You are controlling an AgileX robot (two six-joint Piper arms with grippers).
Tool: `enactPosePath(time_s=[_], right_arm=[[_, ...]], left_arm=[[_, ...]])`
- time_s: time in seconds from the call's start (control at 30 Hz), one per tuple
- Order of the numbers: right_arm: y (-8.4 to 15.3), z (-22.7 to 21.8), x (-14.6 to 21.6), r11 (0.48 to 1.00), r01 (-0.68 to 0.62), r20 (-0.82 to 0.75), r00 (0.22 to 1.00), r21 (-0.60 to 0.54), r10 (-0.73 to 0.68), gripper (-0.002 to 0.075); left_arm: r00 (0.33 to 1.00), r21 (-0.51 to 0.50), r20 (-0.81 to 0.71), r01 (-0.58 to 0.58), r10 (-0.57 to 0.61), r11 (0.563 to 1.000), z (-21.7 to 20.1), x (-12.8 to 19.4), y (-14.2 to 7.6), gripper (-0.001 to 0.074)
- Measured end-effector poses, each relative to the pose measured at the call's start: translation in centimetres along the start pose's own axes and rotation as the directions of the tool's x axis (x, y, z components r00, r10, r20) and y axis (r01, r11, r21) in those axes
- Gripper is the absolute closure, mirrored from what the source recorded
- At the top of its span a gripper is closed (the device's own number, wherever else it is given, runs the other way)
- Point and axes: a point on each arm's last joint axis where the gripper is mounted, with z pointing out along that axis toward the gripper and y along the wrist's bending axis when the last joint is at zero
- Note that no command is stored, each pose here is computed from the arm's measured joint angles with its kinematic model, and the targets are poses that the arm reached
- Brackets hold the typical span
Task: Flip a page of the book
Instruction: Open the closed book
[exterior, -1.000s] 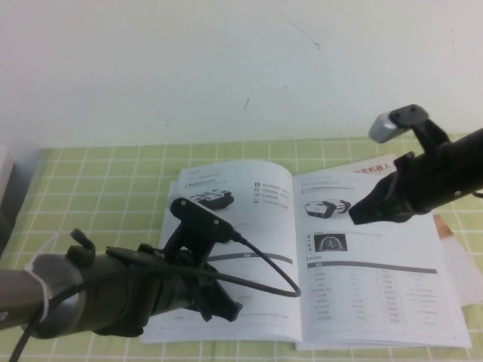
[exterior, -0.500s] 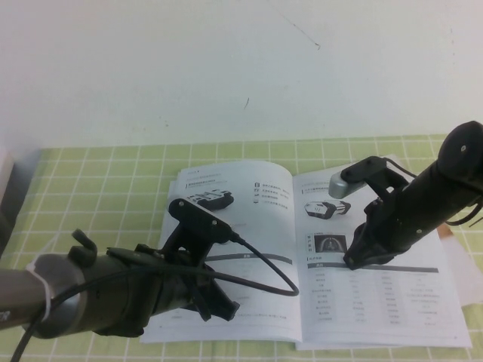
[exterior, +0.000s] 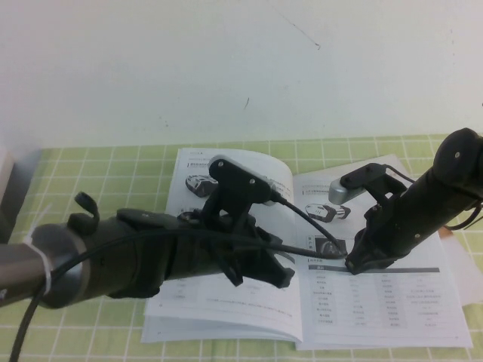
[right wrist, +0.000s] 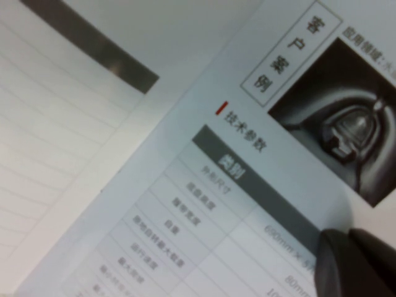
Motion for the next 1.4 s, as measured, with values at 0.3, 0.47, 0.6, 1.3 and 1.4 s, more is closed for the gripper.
enactPosePath(time_s=[0.3, 0.47, 0.6, 1.3, 1.4], right_arm=[[0.0, 0.0, 0.0, 1.000, -0.001, 0.001, 1.000, -0.001, 0.001, 0.0728], [0.0, 0.0, 0.0, 1.000, -0.002, 0.002, 1.000, -0.002, 0.003, 0.0728], [0.0, 0.0, 0.0, 1.000, -0.002, 0.002, 1.000, -0.002, 0.003, 0.0728], [3.2, -8.3, -2.4, 0.997, 0.066, 0.285, 0.955, 0.047, -0.077, 0.0728], [4.5, -10.8, -2.8, 0.994, 0.103, 0.381, 0.918, 0.039, -0.110, 0.0728]], left_arm=[[0.991, -0.117, -0.136, -0.032, 0.015, 0.993, 5.7, 2.4, 2.3, 0.0739], [0.987, -0.141, -0.163, -0.030, 0.007, 0.990, 6.6, 3.1, 2.8, 0.0739], [0.986, -0.167, -0.167, -0.033, 0.005, 0.985, 6.6, 3.1, 2.9, 0.0739], [0.980, -0.231, 0.139, -0.108, 0.143, 0.967, -3.3, -5.1, 1.1, 0.0739], [0.966, -0.237, 0.205, -0.106, 0.156, 0.966, -5.8, -6.2, 0.5, 0.0739]])
